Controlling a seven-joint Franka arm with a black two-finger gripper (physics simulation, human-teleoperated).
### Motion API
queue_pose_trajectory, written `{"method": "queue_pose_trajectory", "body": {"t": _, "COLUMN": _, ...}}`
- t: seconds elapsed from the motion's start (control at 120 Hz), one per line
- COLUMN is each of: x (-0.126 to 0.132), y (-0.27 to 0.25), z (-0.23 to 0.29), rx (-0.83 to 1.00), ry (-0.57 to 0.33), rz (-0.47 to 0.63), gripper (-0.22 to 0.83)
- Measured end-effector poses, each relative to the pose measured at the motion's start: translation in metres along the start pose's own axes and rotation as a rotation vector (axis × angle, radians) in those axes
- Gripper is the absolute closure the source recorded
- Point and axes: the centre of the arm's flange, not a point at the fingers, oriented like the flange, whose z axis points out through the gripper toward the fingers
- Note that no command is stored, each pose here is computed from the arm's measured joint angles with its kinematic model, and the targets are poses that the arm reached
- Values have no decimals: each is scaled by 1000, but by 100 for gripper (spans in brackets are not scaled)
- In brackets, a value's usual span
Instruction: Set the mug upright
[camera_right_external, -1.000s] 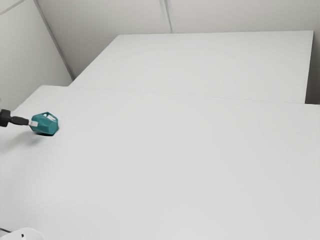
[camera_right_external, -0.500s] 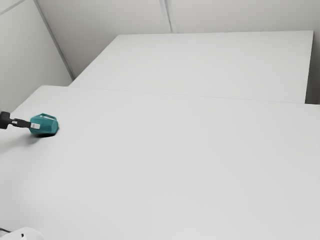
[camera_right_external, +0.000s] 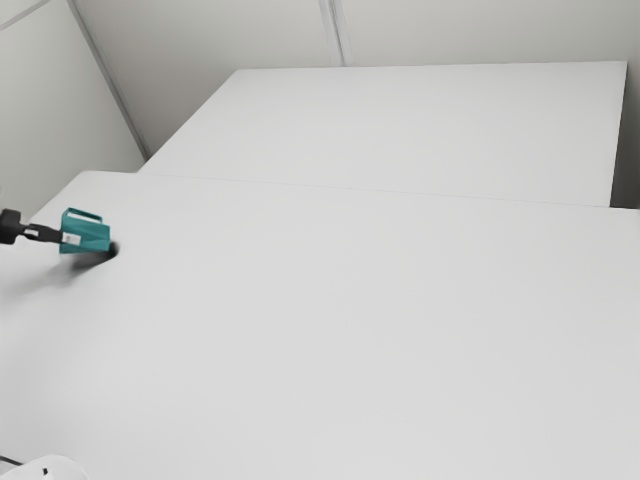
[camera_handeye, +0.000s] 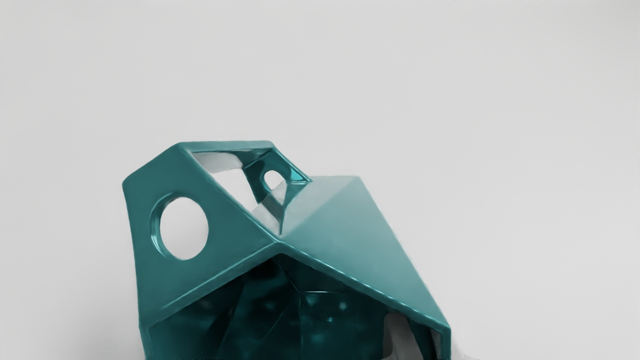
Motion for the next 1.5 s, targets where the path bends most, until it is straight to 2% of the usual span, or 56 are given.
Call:
{"method": "queue_pose_trajectory", "body": {"t": 0.133, "x": 23, "y": 15, "z": -20, "rx": 34, "ry": -22, "rz": 34, "gripper": 79}}
{"method": "queue_pose_trajectory", "body": {"t": 0.258, "x": 55, "y": 38, "z": -15, "rx": 48, "ry": -103, "rz": 81, "gripper": 79}}
{"method": "queue_pose_trajectory", "body": {"t": 0.417, "x": 99, "y": 107, "z": 12, "rx": 68, "ry": -282, "rz": 129, "gripper": 79}}
{"method": "queue_pose_trajectory", "body": {"t": 0.625, "x": 130, "y": 196, "z": 55, "rx": 148, "ry": -483, "rz": 191, "gripper": 79}}
{"method": "queue_pose_trajectory", "body": {"t": 0.875, "x": 145, "y": 288, "z": 104, "rx": 240, "ry": -614, "rz": 245, "gripper": 79}}
{"method": "queue_pose_trajectory", "body": {"t": 1.05, "x": 147, "y": 338, "z": 148, "rx": 294, "ry": -667, "rz": 254, "gripper": 79}}
{"method": "queue_pose_trajectory", "body": {"t": 1.225, "x": 137, "y": 373, "z": 177, "rx": 348, "ry": -672, "rz": 200, "gripper": 79}}
{"method": "queue_pose_trajectory", "body": {"t": 1.5, "x": 135, "y": 437, "z": 230, "rx": 381, "ry": -658, "rz": 150, "gripper": 79}}
